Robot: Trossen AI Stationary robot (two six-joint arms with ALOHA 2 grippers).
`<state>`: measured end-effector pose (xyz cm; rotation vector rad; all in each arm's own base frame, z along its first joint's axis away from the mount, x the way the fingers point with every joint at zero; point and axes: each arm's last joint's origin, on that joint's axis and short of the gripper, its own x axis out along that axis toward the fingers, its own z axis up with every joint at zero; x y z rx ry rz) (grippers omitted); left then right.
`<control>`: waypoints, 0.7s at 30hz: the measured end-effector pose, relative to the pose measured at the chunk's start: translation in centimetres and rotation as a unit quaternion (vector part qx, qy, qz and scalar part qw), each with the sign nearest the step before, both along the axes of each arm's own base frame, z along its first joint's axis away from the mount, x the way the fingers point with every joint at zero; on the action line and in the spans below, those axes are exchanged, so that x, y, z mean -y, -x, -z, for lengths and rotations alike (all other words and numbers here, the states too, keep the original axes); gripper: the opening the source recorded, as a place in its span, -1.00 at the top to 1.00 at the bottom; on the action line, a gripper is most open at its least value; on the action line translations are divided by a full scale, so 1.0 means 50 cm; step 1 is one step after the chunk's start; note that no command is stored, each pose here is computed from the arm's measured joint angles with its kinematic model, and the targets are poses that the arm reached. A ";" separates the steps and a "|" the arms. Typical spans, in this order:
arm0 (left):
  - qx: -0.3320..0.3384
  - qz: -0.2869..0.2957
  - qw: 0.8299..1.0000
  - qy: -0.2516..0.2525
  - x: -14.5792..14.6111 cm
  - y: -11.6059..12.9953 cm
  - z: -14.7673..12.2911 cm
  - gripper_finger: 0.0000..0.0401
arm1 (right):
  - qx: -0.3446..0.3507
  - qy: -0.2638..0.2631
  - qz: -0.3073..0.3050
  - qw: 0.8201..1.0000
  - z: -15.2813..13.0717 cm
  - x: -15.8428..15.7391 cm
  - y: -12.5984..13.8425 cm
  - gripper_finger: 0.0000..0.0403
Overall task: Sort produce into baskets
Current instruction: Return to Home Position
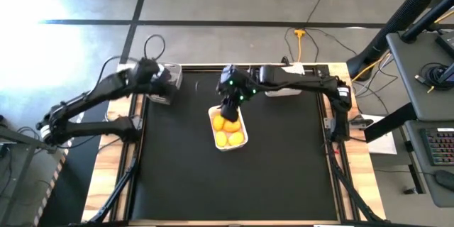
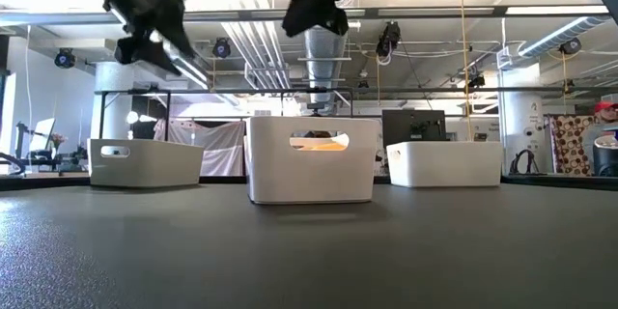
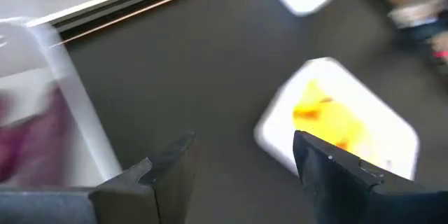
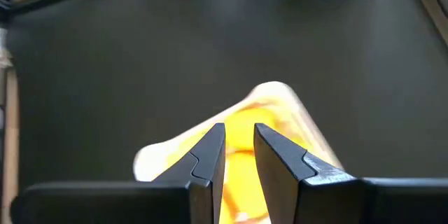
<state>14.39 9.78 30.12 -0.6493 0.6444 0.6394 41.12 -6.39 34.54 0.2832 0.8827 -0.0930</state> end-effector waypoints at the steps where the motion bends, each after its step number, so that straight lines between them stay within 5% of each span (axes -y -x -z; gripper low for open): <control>1: 0.027 0.013 1.000 -0.006 0.017 -0.003 0.000 -0.08 | 0.000 -0.009 0.002 1.000 0.000 -0.015 -0.002 0.66; 9: 0.190 0.159 0.968 -0.046 0.127 -0.019 0.023 -0.08 | -0.009 -0.060 -0.008 0.998 0.000 -0.135 -0.010 0.66; 13: 0.208 0.203 0.956 -0.043 0.156 -0.025 0.044 -0.08 | -0.018 -0.077 -0.016 0.997 0.007 -0.188 -0.012 0.66; 21: 0.178 0.214 0.960 -0.031 0.162 -0.041 0.071 -0.08 | -0.012 -0.072 -0.058 0.996 0.009 -0.253 -0.010 0.66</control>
